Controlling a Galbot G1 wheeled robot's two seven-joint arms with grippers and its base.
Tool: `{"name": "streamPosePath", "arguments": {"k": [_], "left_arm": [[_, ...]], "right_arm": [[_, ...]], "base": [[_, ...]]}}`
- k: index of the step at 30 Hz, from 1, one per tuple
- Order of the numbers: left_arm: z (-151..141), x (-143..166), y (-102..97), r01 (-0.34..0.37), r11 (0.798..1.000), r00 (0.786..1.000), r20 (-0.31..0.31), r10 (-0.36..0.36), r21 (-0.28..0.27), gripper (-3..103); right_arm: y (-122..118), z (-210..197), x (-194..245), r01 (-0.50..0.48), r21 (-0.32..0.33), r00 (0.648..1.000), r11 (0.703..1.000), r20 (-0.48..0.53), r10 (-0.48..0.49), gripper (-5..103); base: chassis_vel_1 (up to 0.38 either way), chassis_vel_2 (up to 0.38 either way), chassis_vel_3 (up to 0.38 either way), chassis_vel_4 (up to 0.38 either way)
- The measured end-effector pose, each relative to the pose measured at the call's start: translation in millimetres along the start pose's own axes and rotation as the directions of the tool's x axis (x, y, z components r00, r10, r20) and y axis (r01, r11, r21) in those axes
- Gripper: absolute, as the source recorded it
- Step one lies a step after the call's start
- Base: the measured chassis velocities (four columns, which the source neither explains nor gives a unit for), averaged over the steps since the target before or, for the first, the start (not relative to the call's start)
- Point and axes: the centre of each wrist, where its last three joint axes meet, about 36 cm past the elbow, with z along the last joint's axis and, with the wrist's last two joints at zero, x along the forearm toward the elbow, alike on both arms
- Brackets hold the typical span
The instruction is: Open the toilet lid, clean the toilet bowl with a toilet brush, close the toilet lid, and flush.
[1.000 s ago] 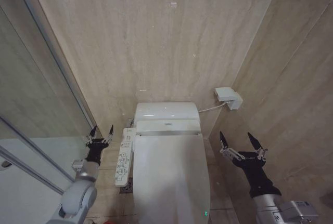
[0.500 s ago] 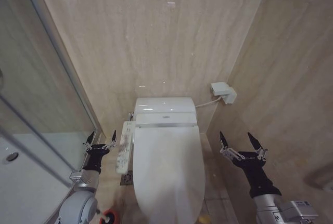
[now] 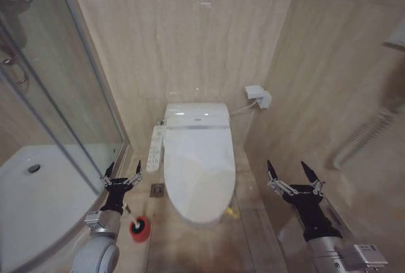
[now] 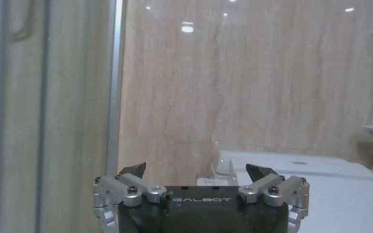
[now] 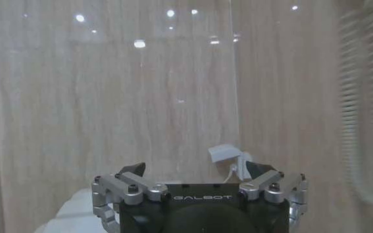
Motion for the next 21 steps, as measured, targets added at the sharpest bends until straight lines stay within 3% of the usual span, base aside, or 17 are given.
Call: {"name": "streamPosePath", "arguments": {"k": [12, 21], "left_arm": [[2.2, 0.7, 0.6, 0.002, 1.0, 1.0, 0.0, -0.002, 0.001, 100], [6.3, 4.7, -1.9, 0.005, 1.0, 1.0, 0.002, -0.005, 0.001, 100]], "right_arm": [[0.0, 0.0, 0.1, 0.0, 0.0, 1.0, 1.0, 0.0, 0.0, 100], [0.0, 0.0, 0.0, 0.0, 0.0, 1.0, 1.0, 0.0, 0.0, 100]], "base": [[0.304, -0.303, -0.299, 0.316], [-0.015, 0.014, 0.013, -0.009]]}}
